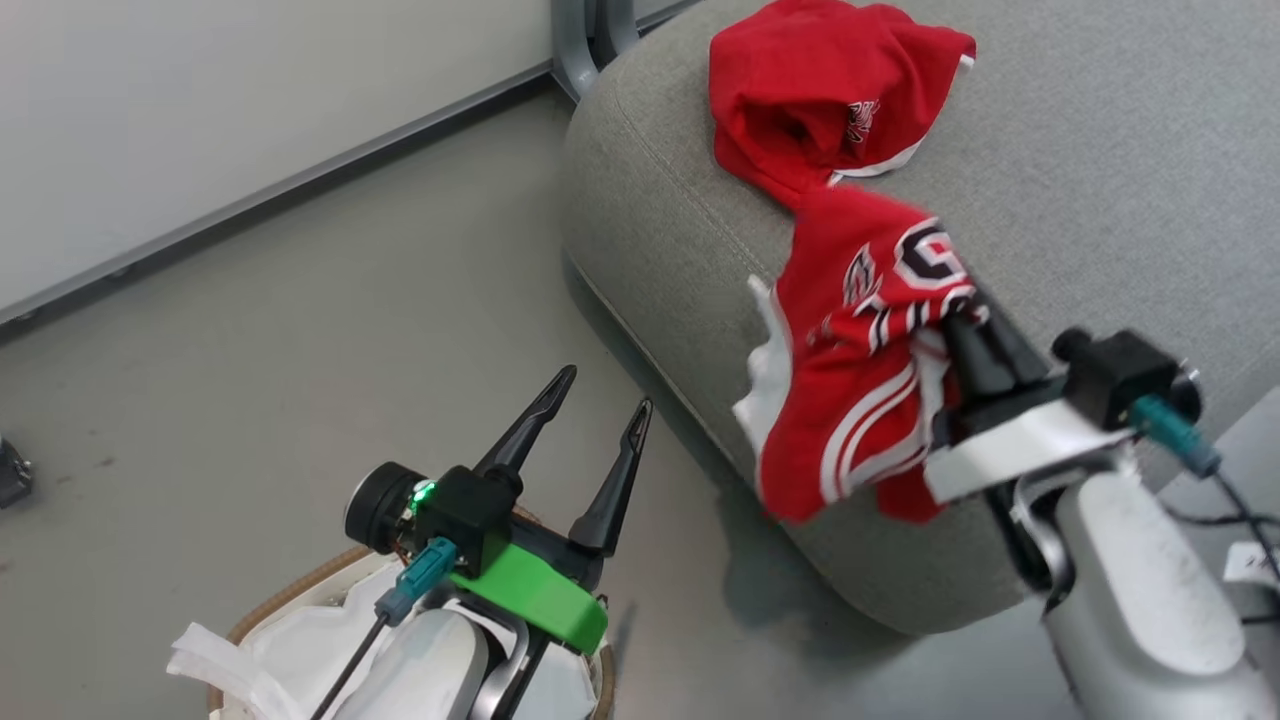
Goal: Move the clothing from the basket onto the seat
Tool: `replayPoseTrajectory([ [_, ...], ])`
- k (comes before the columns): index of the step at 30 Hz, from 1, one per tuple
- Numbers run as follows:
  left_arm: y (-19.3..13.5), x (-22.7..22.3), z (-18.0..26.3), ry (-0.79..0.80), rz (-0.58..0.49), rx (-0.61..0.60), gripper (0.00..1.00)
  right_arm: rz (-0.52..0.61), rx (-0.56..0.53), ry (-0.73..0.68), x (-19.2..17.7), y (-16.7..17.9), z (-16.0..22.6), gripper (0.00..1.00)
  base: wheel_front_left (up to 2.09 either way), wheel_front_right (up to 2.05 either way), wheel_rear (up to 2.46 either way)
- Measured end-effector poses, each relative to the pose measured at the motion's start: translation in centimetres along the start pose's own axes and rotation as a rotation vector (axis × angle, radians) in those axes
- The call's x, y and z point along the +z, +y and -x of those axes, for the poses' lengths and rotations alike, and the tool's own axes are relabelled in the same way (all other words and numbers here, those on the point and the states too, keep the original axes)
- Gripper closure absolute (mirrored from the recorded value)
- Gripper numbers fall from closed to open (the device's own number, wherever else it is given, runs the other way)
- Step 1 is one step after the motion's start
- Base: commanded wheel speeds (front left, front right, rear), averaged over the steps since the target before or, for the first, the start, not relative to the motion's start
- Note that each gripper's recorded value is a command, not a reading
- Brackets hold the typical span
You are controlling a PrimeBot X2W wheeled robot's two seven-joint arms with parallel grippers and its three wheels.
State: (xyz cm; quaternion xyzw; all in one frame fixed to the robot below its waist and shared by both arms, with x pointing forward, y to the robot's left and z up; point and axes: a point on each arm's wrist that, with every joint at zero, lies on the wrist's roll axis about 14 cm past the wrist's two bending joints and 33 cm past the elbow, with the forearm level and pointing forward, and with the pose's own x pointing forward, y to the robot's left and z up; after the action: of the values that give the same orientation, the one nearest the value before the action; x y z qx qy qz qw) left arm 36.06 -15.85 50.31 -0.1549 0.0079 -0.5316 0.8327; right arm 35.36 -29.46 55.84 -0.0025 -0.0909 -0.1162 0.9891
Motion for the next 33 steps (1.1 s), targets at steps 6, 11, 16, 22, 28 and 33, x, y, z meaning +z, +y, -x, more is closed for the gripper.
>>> replayPoseTrajectory([
  [6, 1.1, -1.8, -0.2, 0.026, 0.022, -0.027, 0.0, 0.284, -0.081, -0.132, 6.9, -7.2, -5.4, 1.0, 0.0, 0.0, 0.0],
  [11, 2.6, -2.7, -0.2, 0.035, 0.021, -0.038, 0.0, 0.421, -0.155, -0.215, 12.5, -10.6, -10.5, 1.0, 0.0, 0.0, 0.0],
  [16, 4.6, -3.1, 0.0, 0.026, 0.032, -0.016, 0.0, 0.473, -0.209, -0.183, 13.3, -12.0, -15.3, 1.0, 0.0, 0.0, 0.0],
  [22, 8.0, -4.0, 1.1, 0.029, 0.045, 0.054, 0.0, 0.475, -0.263, -0.069, 8.9, -13.2, -19.3, 1.0, 0.0, 0.0, 0.0],
  [28, 11.3, -5.2, 3.1, 0.042, 0.071, 0.153, 0.0, 0.454, -0.266, 0.059, 1.5, -12.4, -21.9, 1.0, 0.0, 0.0, 0.0],
  [33, 13.9, -7.0, 4.8, 0.066, 0.098, 0.229, 0.0, 0.398, -0.267, 0.186, -6.8, -11.3, -22.3, 1.0, 0.0, 0.0, 0.0],
])
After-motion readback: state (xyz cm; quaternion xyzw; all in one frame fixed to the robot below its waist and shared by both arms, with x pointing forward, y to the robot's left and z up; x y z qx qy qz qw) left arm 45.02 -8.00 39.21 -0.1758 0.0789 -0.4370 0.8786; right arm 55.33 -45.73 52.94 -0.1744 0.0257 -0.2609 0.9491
